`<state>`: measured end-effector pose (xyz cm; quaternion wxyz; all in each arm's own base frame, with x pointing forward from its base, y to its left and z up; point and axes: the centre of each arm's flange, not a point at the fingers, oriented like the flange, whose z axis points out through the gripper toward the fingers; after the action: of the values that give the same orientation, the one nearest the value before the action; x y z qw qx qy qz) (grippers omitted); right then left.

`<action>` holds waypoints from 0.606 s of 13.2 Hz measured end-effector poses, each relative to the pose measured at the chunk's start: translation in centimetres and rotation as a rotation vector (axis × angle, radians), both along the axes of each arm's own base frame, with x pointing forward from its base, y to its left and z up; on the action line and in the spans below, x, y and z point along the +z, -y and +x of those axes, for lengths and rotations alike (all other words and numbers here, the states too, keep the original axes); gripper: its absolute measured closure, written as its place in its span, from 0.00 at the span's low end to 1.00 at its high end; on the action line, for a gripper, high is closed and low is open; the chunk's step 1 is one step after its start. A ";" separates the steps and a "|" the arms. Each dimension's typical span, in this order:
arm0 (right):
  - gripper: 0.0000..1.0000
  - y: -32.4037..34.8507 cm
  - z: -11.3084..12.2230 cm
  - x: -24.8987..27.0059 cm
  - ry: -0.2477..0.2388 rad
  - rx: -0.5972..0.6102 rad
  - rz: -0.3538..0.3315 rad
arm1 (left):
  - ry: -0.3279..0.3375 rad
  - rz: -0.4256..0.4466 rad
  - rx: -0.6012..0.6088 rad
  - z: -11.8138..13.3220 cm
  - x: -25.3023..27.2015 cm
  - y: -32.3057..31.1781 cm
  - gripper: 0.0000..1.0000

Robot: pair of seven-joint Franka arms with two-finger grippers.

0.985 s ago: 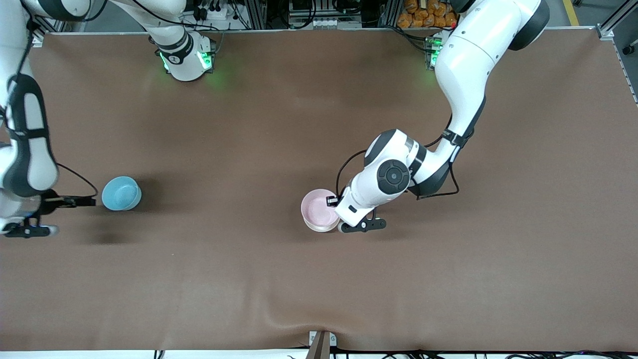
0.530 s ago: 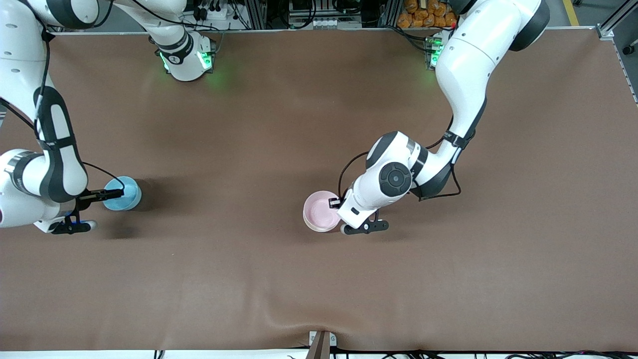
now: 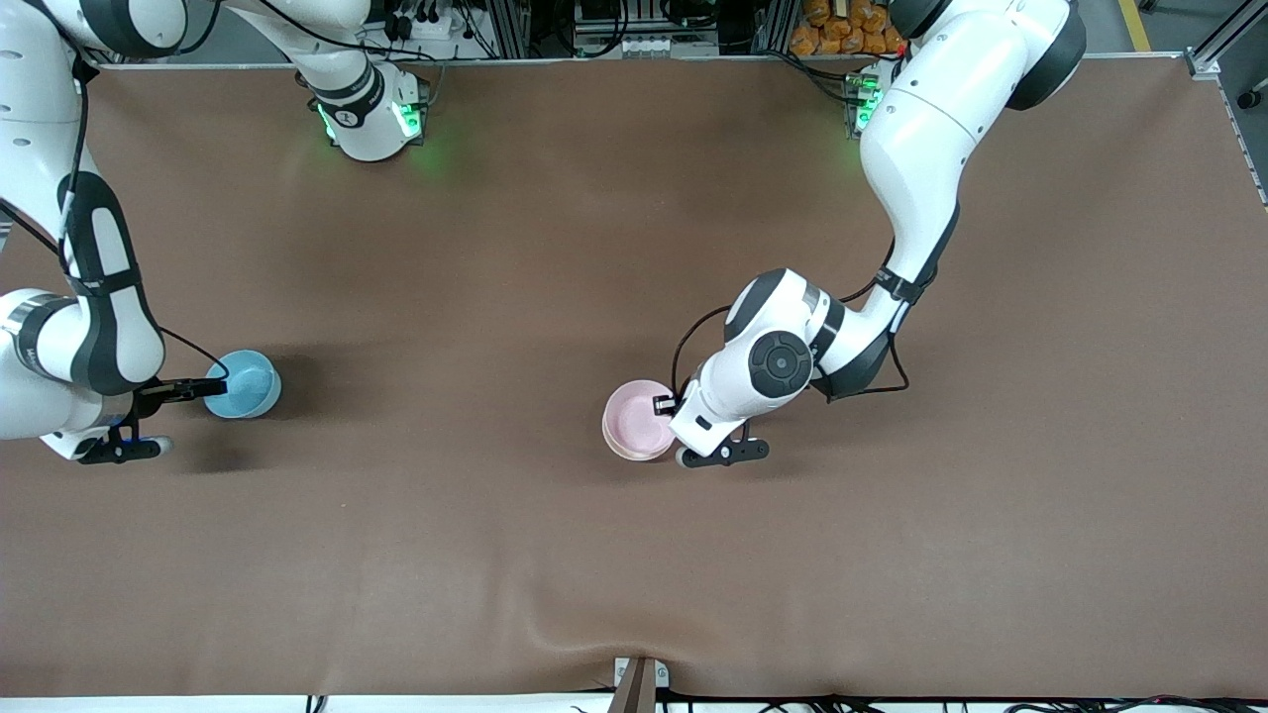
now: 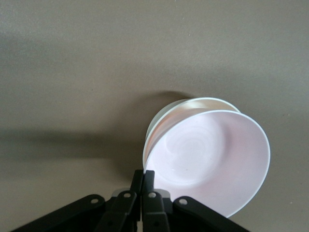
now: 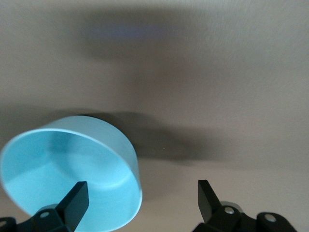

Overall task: Stack pink and blue bowls on white bowl
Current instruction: 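Release the pink bowl while the right gripper grasps the blue bowl, then lift the blue bowl with the right gripper while the left gripper withdraws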

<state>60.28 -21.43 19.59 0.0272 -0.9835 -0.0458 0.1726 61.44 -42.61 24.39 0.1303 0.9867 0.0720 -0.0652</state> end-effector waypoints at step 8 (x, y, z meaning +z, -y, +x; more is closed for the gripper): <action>0.60 -0.5 -1.3 -2.0 -0.008 -0.051 0.052 | 0.013 -0.013 0.012 0.2 -1.6 0.1 0.93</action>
<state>59.02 -20.88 17.63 0.0575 -0.9827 -0.0251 0.1745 61.62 -42.71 22.76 0.1377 0.9858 0.0766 -0.0586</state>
